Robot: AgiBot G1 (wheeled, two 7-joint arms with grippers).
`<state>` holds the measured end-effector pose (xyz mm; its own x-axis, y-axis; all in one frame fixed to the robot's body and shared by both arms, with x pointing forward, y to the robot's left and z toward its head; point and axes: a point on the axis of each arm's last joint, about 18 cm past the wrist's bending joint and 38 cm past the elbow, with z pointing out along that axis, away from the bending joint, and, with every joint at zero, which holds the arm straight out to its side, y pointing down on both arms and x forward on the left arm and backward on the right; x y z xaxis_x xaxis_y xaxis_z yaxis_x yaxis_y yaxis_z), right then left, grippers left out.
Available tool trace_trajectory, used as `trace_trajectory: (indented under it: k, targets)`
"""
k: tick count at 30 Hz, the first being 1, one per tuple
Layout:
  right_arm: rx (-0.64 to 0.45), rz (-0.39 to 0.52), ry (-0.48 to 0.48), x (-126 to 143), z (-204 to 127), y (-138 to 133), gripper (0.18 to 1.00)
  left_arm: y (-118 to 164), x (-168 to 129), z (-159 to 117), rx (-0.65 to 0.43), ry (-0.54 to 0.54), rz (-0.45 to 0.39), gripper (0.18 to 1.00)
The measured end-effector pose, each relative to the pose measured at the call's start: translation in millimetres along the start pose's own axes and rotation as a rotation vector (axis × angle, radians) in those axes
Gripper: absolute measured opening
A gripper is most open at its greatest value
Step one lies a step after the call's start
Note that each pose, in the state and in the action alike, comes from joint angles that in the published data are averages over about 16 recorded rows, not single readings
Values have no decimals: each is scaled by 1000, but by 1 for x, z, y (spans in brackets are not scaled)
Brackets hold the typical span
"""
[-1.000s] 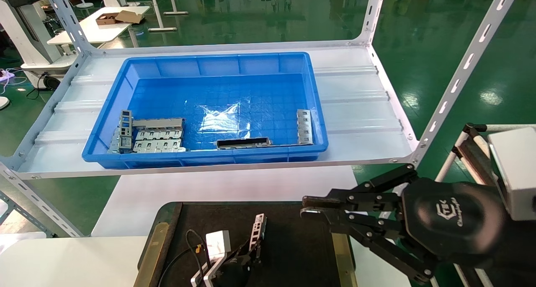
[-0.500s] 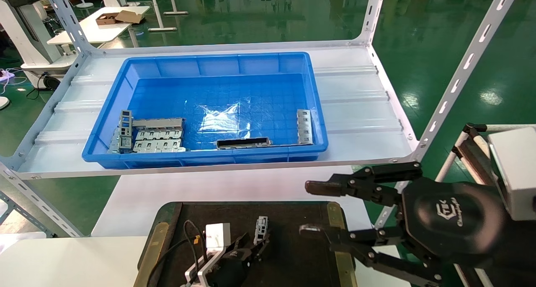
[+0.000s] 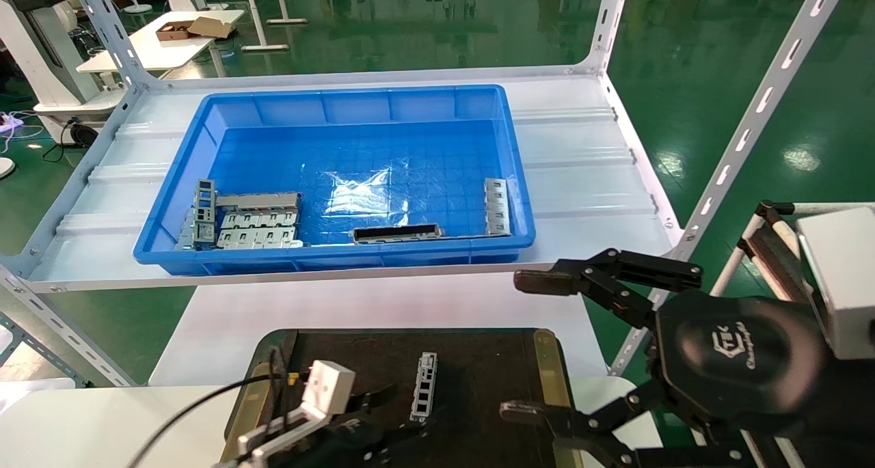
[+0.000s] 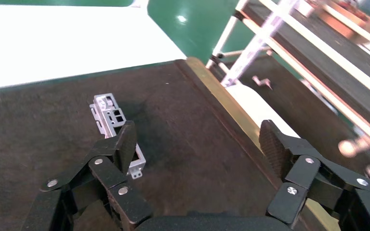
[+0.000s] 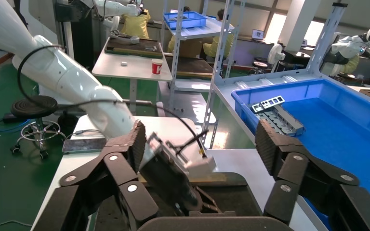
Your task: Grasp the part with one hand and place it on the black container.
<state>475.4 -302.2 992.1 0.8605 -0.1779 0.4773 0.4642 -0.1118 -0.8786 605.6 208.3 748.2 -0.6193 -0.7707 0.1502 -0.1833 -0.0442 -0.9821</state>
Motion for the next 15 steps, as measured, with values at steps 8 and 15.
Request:
trace_trajectory:
  k: [8,15]
  targets:
    - [0,0,0,0,0,0,883,-18,-21,-44,-13,98,133,959]
    - [0,0,0,0,0,0,959,-36,-38,-76,-5,152,233,993]
